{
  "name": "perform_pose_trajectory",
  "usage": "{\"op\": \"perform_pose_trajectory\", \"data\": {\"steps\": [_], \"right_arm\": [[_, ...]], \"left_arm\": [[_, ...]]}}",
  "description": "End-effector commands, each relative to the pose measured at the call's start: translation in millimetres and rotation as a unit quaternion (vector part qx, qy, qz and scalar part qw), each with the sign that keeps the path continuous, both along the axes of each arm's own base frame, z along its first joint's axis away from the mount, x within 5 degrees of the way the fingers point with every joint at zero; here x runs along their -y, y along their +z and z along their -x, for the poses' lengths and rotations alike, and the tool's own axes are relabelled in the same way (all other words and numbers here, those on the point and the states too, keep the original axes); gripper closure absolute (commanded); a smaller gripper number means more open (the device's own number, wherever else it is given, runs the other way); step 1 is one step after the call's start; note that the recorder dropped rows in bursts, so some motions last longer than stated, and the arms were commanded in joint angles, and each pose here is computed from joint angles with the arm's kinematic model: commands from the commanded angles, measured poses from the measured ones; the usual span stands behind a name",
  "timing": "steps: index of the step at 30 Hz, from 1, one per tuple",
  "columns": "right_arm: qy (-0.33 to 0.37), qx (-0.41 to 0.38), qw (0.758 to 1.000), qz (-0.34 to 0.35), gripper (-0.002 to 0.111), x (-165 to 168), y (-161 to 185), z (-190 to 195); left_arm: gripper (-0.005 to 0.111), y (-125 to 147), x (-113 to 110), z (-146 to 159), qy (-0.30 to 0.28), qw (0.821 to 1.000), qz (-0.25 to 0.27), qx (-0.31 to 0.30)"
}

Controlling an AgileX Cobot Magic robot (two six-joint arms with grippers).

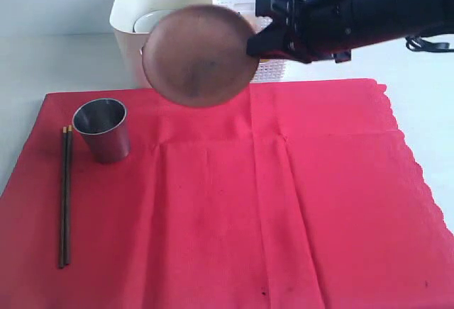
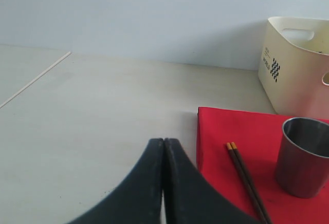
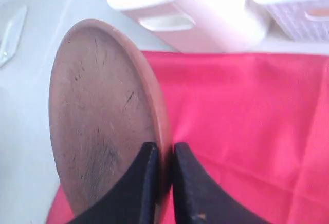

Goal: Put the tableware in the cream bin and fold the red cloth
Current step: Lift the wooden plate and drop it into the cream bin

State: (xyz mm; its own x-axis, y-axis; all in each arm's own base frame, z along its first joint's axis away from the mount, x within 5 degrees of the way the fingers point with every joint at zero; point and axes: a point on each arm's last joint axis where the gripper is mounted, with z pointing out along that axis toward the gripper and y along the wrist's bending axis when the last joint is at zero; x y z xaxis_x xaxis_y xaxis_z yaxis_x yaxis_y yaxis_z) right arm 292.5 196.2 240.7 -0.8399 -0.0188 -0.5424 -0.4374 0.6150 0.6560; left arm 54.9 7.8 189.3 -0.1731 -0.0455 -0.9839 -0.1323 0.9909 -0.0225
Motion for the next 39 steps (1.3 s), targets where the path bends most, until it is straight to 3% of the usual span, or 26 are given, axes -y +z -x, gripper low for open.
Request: {"op": "perform_pose_trajectory", "data": {"steps": [1,13,26,39], "right_arm": [[-0.012,0.020,0.999,-0.042,0.108,-9.6,16.7,-16.7],[-0.023,-0.014,0.992,-0.124,0.108,-40.5,8.4,-69.9],[-0.049,0.013,0.990,-0.133,0.108,-59.0,-2.5,-118.0],[-0.064,0.027,0.986,-0.149,0.108,-94.8,-9.9,-138.5]], "left_arm": [[0.106,0.6,0.6,0.0,-0.004,1.000,0.003,0.004],[0.106,0.6,0.6,0.0,-0.004,1.000,0.003,0.004],[0.106,0.6,0.6,0.0,-0.004,1.000,0.003,0.004],[0.106,0.6,0.6,0.0,-0.004,1.000,0.003,0.004]]}}
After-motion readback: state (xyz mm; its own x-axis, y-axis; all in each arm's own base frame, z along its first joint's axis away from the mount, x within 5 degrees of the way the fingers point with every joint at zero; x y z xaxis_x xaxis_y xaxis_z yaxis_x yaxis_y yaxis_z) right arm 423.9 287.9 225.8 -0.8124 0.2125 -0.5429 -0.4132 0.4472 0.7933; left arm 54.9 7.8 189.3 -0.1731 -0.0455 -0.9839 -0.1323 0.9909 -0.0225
